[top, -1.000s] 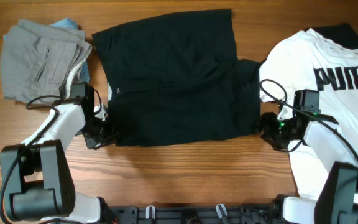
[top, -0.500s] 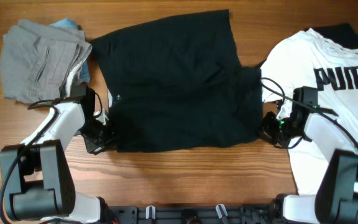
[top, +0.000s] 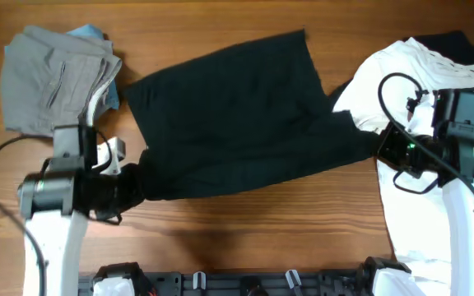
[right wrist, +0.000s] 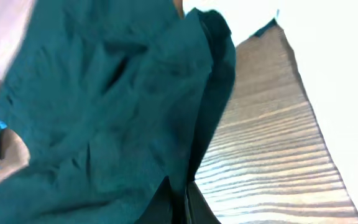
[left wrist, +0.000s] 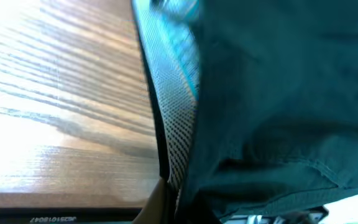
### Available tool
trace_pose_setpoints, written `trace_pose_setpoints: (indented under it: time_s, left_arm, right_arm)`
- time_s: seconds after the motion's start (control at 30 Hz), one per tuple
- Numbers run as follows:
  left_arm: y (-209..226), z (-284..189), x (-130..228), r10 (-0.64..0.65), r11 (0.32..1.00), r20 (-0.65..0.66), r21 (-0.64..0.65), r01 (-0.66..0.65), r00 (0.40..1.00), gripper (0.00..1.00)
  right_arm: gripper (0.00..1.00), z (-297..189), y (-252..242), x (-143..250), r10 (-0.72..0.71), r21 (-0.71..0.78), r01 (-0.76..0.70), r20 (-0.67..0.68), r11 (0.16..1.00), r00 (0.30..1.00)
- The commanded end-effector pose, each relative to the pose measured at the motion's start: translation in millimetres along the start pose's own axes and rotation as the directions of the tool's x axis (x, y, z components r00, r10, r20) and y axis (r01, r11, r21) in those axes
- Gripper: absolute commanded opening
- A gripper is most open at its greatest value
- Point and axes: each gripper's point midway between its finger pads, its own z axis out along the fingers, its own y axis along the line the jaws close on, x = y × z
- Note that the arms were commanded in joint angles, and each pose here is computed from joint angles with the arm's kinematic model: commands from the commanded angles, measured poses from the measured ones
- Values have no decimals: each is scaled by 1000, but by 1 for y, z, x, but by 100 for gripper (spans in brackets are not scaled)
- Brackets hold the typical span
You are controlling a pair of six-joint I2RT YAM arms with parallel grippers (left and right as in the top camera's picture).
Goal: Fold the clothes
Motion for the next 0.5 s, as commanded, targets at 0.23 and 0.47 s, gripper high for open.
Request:
trace_pose_setpoints:
  time_s: [0.23, 0.47]
  left_arm:
    - [-21, -79, -9, -4, 999, 287, 48, -11, 958, 4]
    - [-15, -71, 2, -29, 999, 212, 23, 25, 977, 4]
  right_arm:
    - [4, -66, 32, -39, -115, -17, 121, 219, 992, 969]
    - [5, -63, 36, -52, -123, -27, 134, 249, 991, 961]
